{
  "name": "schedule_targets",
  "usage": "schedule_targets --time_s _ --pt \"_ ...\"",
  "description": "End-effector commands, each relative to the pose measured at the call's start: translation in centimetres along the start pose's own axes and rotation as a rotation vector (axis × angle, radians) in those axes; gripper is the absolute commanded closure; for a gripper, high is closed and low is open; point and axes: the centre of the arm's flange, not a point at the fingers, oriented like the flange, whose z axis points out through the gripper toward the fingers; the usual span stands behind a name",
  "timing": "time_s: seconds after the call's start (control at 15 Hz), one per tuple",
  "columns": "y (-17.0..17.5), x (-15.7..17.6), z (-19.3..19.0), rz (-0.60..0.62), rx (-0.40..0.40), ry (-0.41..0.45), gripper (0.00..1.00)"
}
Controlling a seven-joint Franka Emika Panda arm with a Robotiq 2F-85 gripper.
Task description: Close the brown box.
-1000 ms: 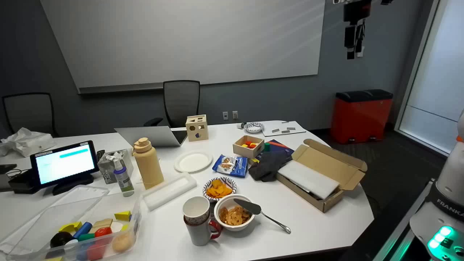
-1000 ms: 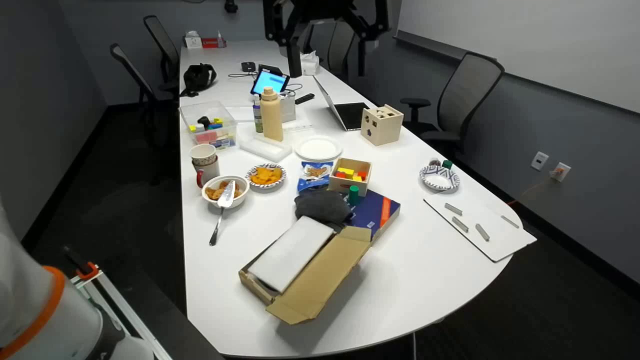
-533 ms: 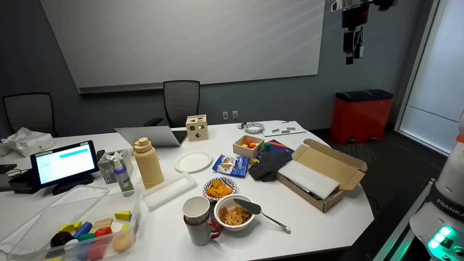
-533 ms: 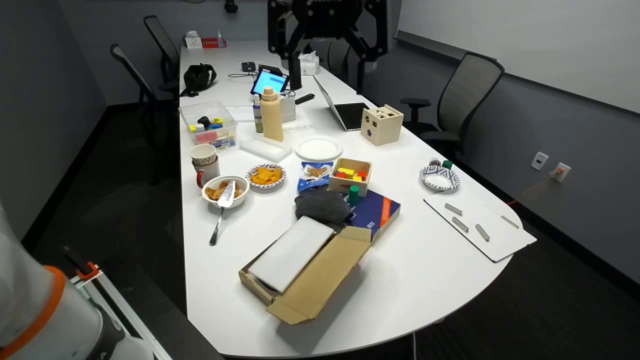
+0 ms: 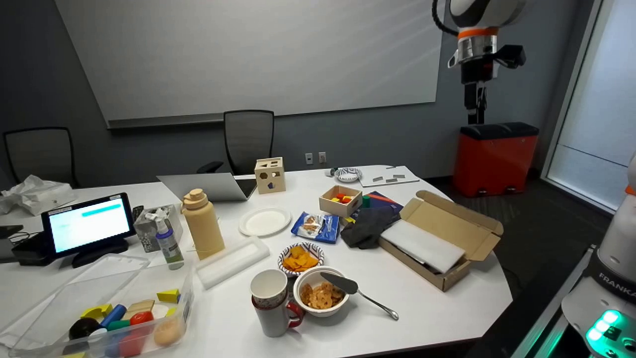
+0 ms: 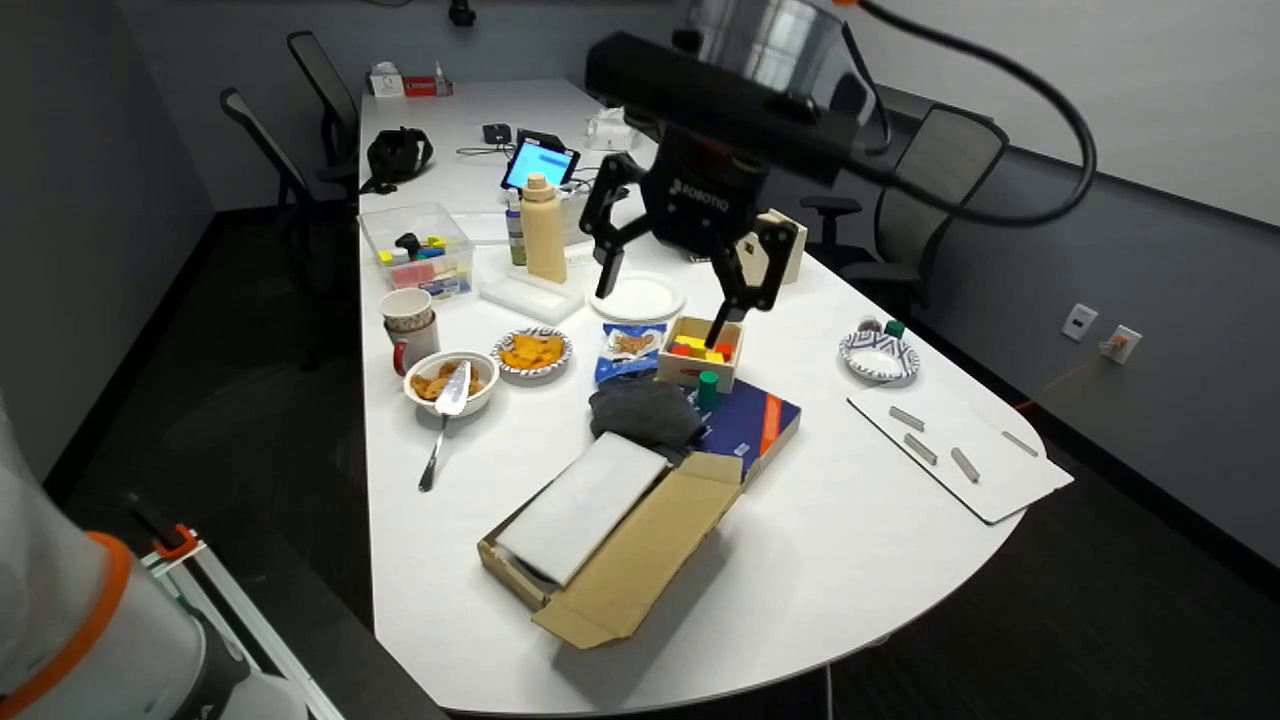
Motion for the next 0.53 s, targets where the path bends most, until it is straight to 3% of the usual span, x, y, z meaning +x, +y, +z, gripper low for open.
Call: schedule_targets --time_s 0.0,0.47 --pt "5.4 2.7 5.3 0.016 0.109 -0.018 0.00" --pt "12.6 5.5 18.4 0.068 0.201 -0.012 0.00"
